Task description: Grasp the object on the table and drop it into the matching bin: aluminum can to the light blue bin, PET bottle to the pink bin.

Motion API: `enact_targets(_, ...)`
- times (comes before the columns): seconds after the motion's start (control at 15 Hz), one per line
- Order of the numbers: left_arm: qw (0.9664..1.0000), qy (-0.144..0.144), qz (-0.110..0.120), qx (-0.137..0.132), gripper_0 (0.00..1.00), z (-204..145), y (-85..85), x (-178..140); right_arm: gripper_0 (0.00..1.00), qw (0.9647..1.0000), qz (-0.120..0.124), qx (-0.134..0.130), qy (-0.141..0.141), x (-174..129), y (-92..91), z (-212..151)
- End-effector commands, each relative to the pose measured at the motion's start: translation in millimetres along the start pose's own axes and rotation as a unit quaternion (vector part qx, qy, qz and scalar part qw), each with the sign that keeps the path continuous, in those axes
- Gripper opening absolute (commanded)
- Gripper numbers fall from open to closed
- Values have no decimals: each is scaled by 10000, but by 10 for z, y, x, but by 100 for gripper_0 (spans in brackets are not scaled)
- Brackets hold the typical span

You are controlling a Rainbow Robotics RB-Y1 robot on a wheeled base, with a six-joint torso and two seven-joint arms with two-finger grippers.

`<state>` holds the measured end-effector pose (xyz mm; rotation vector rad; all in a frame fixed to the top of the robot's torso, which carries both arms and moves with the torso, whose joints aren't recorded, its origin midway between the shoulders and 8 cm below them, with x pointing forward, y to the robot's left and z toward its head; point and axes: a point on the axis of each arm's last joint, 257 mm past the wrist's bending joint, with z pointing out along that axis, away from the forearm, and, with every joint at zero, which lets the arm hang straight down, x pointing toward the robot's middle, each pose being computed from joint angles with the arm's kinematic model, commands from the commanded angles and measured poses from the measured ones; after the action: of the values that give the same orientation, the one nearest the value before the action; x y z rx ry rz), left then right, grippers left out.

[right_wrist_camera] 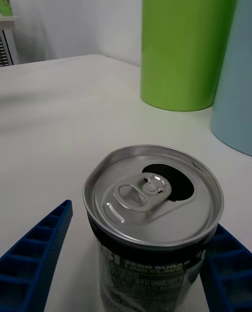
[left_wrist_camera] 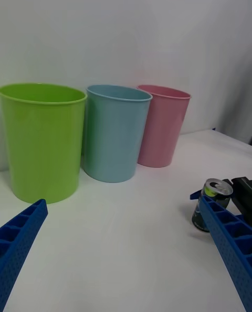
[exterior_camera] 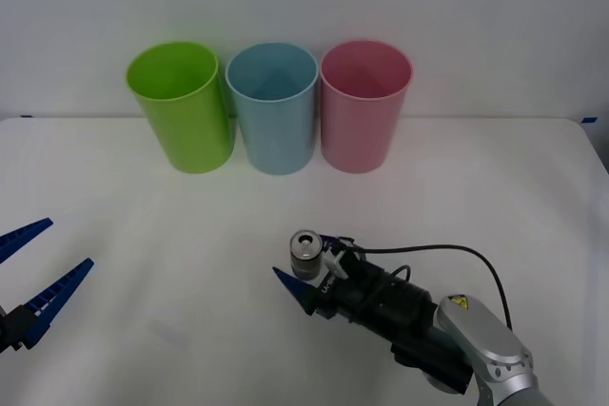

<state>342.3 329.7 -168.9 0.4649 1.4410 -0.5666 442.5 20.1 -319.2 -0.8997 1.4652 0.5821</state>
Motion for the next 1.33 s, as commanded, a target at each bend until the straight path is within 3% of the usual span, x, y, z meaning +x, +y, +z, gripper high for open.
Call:
enact_targets(0.07,10000,0,0,0,100,0,0,0,0,10000,13,14,-1,-1,-10,-2)
enact_targets(0.4,10000,0,0,0,100,0,0,0,0,10000,68,59,-35,-19,-54,-14)
enact_targets(0.8,10000,0,0,0,100,0,0,0,0,9994,152,166,-280,-235,-162,-68)
enact_targets(0.93,10000,0,0,0,100,0,0,0,0,9985,178,281,-427,-407,-193,-100)
enact_targets(1.13,10000,0,0,0,100,0,0,0,0,9961,498,330,-656,-669,-204,-144)
enact_targets(1.33,10000,0,0,0,100,0,0,0,0,9927,594,362,-989,-1066,-258,-156)
